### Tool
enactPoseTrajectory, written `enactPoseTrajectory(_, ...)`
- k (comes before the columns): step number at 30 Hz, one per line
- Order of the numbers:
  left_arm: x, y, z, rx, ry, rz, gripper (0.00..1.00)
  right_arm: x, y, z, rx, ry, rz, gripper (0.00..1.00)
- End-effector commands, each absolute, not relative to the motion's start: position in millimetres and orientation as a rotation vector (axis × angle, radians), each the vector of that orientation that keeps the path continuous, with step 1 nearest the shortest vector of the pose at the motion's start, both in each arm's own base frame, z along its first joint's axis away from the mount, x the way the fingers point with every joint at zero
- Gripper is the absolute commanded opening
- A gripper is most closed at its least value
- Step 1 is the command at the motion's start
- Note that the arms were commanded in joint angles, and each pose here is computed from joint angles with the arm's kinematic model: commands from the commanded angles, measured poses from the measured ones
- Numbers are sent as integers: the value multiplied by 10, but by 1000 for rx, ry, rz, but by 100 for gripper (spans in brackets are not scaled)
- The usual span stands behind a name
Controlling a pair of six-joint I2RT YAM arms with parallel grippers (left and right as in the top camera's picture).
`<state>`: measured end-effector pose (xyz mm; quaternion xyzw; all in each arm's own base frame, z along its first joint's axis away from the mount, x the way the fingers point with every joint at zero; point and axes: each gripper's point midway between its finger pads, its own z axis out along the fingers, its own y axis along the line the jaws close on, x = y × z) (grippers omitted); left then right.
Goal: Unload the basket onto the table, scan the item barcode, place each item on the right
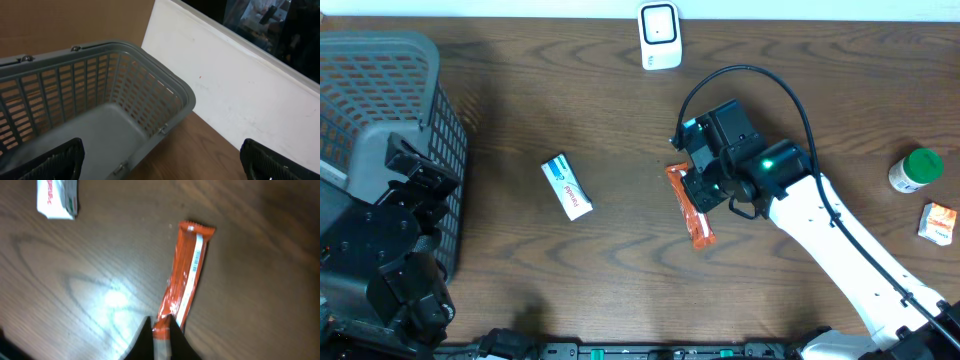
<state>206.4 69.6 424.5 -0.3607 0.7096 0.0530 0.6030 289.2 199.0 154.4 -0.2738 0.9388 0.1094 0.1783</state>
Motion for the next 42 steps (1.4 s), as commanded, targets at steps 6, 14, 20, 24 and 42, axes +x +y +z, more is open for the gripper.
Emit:
enactPoseTrajectory(6, 2053, 726, 4241, -835, 1642, 150, 100, 2730, 1781, 1046, -584, 2846, 269, 99)
enactPoseTrajectory(14, 2053, 726, 4241, -835, 1642, 150, 100, 2539, 1646, 479, -471, 2917, 325, 43)
enactPoseTrajectory(20, 2053, 726, 4241, -835, 1642, 150, 100, 2483, 1617, 318, -428, 2934, 327, 72)
enactPoseTrajectory(24, 2053, 726, 4241, -835, 1642, 150, 100, 2510, 1630, 235, -416, 2944, 324, 71)
enactPoseTrajectory(42, 2053, 726, 4241, -835, 1642, 150, 100, 2395, 1567, -360, -319, 3134, 239, 1)
